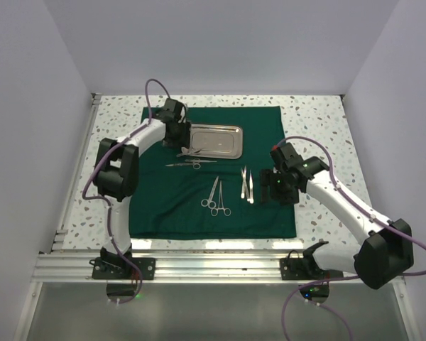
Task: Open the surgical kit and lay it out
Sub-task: Pick up the medical item from the container.
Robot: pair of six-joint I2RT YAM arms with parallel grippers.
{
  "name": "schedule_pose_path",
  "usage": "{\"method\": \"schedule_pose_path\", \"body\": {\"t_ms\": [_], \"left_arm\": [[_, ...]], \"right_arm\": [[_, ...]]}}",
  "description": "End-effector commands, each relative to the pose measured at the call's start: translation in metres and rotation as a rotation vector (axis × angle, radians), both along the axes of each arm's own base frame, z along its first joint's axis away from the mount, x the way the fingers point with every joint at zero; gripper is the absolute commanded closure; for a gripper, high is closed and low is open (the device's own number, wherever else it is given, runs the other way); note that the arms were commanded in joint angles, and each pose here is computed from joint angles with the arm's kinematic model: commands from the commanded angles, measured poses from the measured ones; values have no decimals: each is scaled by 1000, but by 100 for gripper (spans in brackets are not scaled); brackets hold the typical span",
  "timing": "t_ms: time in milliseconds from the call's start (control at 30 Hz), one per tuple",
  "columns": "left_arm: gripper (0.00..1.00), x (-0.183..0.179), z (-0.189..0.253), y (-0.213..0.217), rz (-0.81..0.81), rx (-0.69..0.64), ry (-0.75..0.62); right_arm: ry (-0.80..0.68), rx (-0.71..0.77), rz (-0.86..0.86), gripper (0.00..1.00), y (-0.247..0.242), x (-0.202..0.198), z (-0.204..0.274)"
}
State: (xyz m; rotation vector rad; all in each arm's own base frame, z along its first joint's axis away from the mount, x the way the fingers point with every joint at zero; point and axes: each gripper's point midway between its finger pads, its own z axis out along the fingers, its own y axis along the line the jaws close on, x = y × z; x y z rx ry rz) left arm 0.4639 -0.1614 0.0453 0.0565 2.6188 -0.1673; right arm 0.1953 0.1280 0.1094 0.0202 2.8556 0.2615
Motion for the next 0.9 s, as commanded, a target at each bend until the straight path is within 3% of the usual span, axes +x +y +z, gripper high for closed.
{"method": "schedule_pose_path", "body": {"t_ms": [0, 233, 567, 867], "left_arm": [[39, 28, 40, -39, -202, -155, -141], [40, 45, 82, -65, -343, -198, -261], [42, 32, 33, -91, -455, -2, -143], [43, 23, 29, -75, -449, 119, -137]], "right_arm": [[7, -35, -11, 27, -5, 2, 1], [17, -36, -18, 27, -2, 8, -3], [21, -34, -17, 27, 2, 13, -6], [22, -46, -2, 27, 1, 13, -7]]}}
